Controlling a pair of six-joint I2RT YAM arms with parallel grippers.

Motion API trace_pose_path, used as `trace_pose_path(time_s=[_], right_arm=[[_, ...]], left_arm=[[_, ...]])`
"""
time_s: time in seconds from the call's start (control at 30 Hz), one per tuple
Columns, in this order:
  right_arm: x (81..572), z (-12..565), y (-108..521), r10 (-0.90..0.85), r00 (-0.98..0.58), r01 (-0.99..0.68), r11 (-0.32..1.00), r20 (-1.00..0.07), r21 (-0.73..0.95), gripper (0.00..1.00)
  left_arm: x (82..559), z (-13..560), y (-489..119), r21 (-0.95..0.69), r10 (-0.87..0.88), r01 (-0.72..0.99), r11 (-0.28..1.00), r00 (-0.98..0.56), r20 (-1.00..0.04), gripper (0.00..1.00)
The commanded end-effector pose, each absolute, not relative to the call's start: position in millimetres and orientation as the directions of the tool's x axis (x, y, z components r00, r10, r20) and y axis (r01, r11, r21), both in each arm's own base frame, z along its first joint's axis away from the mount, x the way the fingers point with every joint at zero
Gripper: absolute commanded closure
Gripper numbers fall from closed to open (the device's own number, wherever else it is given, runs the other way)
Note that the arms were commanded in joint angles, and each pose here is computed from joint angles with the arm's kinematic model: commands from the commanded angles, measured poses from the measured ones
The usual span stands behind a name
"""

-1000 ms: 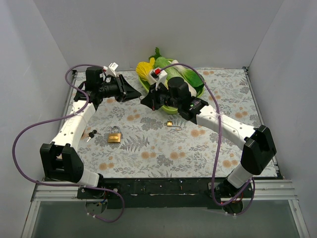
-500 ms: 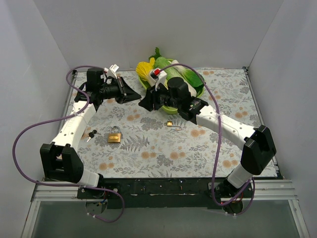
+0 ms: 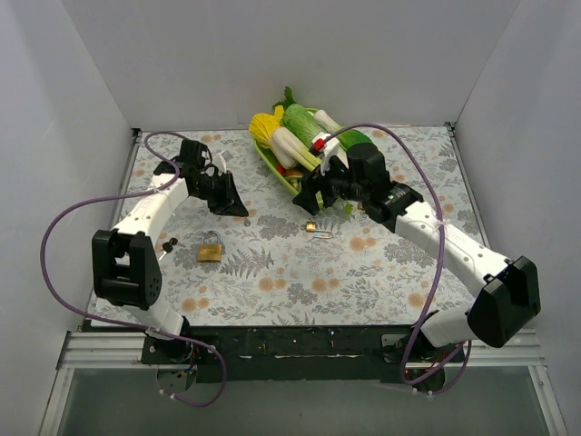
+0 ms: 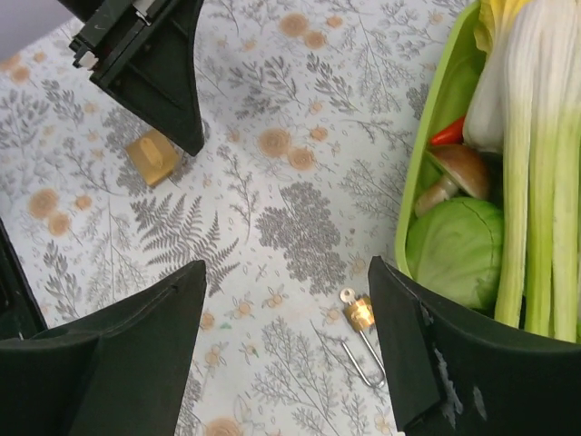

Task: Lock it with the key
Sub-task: Place the key at the center of the board.

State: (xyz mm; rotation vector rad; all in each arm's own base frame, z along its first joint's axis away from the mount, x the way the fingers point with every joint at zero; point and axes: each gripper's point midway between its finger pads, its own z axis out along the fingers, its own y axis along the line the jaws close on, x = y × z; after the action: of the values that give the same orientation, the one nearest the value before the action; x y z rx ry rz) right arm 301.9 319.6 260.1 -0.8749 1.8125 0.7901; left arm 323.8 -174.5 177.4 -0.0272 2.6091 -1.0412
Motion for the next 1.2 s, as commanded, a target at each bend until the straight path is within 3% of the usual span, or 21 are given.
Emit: trace_pose_path(time_s=[0.0, 0.23, 0.6, 0.93, 1.17], right_arm=[[286.8, 259.4, 302.2, -0.311, -0.182, -0.882, 0.471, -0.933, 0.016, 0.2], [281.4, 259.2, 295.0, -0.322, -0.154, -0.889, 0.458, -0.934, -0.011, 0.17], [282.4, 263.9, 291.8, -0.303, -0.165, -0.886, 0.463, -0.939, 0.007, 0.16], [287.7, 261.4, 287.2, -0.301, -0.183, -0.875, 0.484, -0.936, 0.015, 0.16], [289.0, 259.2, 285.1, -0.302, -0.196, -0.87, 0.492, -0.933, 0.023, 0.16]], left_arm=[[303.2, 134.1, -148.2, -0.523, -0.021, 0.109, 0.846, -0.972, -0.236, 1.0], [302.0, 84.8, -132.2, -0.423, 0.005, 0.062, 0.904, -0.991, -0.134, 1.0], [290.0, 51.4, -123.5, -0.343, 0.047, 0.07, 0.937, -0.996, -0.074, 1.0], [287.9, 34.0, -113.8, -0.278, 0.046, 0.058, 0.959, -0.998, -0.048, 0.94], [288.6, 29.9, -115.1, -0.282, 0.049, 0.059, 0.958, -0.998, -0.04, 0.84]])
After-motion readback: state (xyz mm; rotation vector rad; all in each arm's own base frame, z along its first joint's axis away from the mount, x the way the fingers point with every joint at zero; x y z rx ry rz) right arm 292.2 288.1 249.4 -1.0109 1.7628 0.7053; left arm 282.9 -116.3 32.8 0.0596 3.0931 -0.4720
